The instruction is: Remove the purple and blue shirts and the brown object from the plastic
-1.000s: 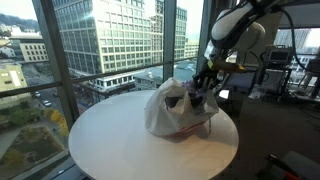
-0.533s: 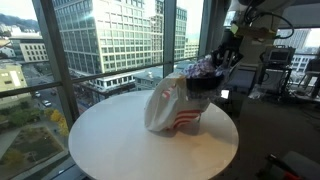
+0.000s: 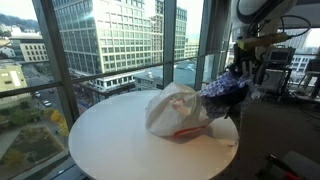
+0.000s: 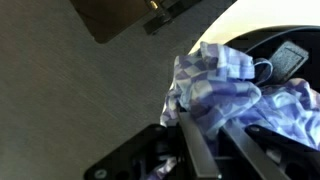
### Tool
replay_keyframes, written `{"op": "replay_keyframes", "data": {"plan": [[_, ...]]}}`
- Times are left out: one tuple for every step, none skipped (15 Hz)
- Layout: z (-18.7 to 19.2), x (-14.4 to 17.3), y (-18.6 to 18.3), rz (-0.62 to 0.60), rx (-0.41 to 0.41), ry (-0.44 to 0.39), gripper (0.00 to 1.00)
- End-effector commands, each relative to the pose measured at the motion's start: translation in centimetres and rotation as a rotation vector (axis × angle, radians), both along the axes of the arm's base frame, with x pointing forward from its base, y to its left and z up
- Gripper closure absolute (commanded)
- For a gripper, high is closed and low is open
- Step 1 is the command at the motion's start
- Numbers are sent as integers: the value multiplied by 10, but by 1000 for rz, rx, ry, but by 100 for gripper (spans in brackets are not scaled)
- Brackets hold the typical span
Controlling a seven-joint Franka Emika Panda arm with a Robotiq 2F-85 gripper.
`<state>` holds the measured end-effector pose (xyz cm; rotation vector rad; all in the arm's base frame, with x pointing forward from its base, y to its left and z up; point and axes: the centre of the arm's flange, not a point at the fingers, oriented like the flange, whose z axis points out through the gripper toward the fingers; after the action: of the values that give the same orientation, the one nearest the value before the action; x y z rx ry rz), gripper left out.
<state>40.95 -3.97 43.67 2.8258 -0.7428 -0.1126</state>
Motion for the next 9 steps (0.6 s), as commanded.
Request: {"op": "replay_keyframes", "data": {"plan": [[26, 11, -36, -138, -138, -53, 87], [33, 11, -47, -182, -162, -75, 87], [41, 10, -56, -225, -182, -94, 87], [50, 9, -63, -274, -191, -116, 87], [60, 7, -69, -310, -203, -143, 87], [68, 8, -73, -335, -223, -180, 87], [71, 11, -76, -342, -241, -211, 87], [71, 15, -78, -351, -264, -231, 87], [67, 21, -78, -351, -288, -249, 87]]}}
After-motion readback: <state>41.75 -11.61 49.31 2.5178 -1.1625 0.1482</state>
